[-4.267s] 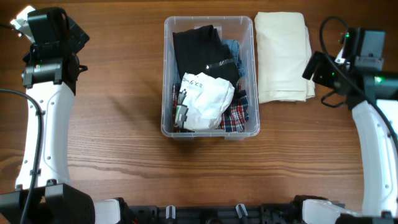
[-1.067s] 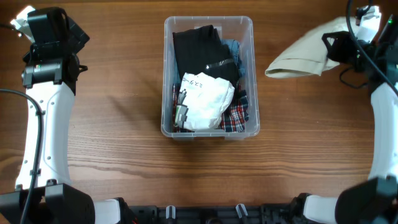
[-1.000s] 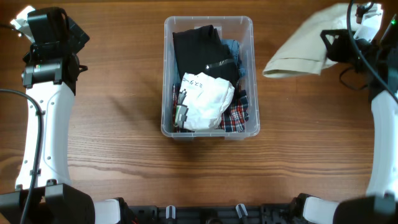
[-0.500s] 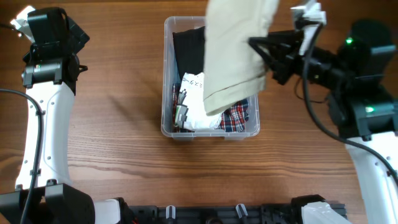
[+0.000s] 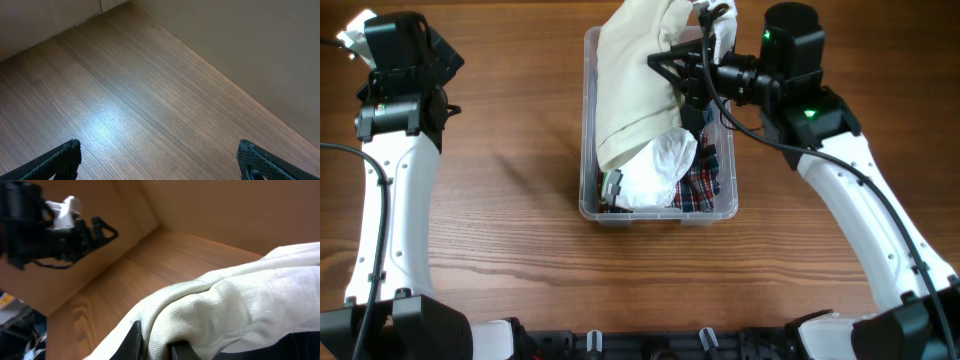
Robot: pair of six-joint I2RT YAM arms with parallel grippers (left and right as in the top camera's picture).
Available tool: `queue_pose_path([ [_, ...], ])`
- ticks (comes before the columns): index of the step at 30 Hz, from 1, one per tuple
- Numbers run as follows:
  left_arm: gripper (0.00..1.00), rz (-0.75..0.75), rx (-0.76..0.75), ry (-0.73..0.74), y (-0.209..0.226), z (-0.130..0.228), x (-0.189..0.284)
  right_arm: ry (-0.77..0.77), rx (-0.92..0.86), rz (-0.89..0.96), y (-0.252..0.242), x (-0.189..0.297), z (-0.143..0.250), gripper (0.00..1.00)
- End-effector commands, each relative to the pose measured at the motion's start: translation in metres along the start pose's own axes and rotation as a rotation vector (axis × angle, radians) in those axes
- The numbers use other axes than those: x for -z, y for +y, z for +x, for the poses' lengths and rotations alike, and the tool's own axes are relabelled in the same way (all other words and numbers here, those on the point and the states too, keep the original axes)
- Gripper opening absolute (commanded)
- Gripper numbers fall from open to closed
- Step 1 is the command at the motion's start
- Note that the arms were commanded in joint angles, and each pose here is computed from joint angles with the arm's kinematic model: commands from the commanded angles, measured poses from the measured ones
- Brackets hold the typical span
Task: Pack container
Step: 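Lift the cream cloth with the right gripper and carry it into the bin, then lay the cream cloth flat over the bin contents and smooth it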
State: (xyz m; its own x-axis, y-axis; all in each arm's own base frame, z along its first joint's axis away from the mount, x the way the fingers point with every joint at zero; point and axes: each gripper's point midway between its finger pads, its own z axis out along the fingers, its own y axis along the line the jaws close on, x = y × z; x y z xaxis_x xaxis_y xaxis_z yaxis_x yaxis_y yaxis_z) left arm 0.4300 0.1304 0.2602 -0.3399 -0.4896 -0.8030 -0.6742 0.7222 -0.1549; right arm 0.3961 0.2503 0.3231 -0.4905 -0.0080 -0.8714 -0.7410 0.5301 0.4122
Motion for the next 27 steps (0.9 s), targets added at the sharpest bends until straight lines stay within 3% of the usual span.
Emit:
queue_pose_path([
  [1,1.00,-0.016,0.000,-0.005,0.004,0.000,-0.001,-0.039,0.013,0.027,-0.003,0.000,-0.012,0.04],
  [14,1.00,-0.016,0.000,-0.006,0.004,0.000,-0.001,0.000,-0.029,0.033,-0.012,-0.008,0.002,0.04],
  [27,1.00,-0.016,0.000,-0.006,0.004,0.000,-0.001,0.116,-0.125,0.030,-0.026,-0.037,0.044,0.04],
])
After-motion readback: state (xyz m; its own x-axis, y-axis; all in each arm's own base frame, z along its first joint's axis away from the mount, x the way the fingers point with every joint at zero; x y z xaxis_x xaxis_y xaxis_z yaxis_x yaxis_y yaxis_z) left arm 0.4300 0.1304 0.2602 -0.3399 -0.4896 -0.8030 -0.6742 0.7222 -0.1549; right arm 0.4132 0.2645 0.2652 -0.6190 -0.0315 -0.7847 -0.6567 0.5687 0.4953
